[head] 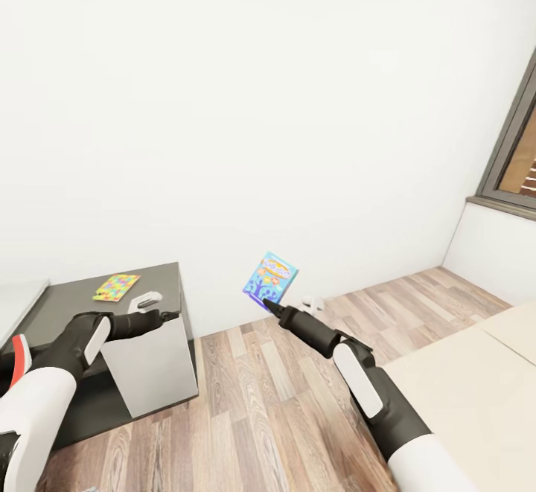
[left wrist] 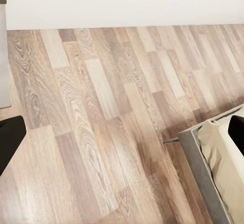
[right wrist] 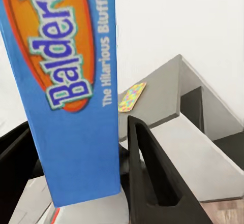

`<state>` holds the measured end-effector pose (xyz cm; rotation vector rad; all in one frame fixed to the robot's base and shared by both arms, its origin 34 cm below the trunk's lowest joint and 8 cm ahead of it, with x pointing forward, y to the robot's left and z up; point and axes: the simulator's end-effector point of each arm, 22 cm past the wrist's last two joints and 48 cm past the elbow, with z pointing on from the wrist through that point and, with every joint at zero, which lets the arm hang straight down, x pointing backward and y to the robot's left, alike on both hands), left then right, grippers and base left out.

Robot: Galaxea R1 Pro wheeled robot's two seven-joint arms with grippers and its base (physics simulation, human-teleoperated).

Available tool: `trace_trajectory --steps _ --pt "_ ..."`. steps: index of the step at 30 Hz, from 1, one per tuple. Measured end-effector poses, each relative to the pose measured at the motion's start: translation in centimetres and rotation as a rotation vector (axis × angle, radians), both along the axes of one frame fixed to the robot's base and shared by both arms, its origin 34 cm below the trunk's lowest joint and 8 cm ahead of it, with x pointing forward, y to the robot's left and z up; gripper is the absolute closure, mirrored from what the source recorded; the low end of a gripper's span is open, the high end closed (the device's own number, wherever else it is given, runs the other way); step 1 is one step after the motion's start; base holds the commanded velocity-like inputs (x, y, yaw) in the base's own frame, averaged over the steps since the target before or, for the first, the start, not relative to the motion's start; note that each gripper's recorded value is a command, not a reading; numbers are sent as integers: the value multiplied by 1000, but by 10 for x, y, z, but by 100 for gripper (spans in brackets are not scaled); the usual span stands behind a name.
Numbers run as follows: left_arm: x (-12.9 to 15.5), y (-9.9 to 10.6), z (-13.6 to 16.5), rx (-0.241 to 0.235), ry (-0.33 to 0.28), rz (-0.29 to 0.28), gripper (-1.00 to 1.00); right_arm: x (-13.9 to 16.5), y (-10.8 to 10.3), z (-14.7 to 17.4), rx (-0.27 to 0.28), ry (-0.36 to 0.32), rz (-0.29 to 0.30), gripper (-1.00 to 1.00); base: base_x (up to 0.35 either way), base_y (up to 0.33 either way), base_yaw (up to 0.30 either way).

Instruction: Put all the toys in the child's room - the three board games (two on the bed and one on the table), the two jigsaw puzzles on the table, and the tennis ball on the table - inside the toy box on the table in the child's room.

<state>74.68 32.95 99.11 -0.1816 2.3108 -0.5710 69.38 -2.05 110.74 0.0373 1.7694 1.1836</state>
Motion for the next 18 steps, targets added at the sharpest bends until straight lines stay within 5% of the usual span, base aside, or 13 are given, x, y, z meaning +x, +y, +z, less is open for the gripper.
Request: trace_trajectory --steps 18 --pt "0 -9 -2 -8 2 -9 -100 1 -3 22 9 -49 -3 100 0 0 5"
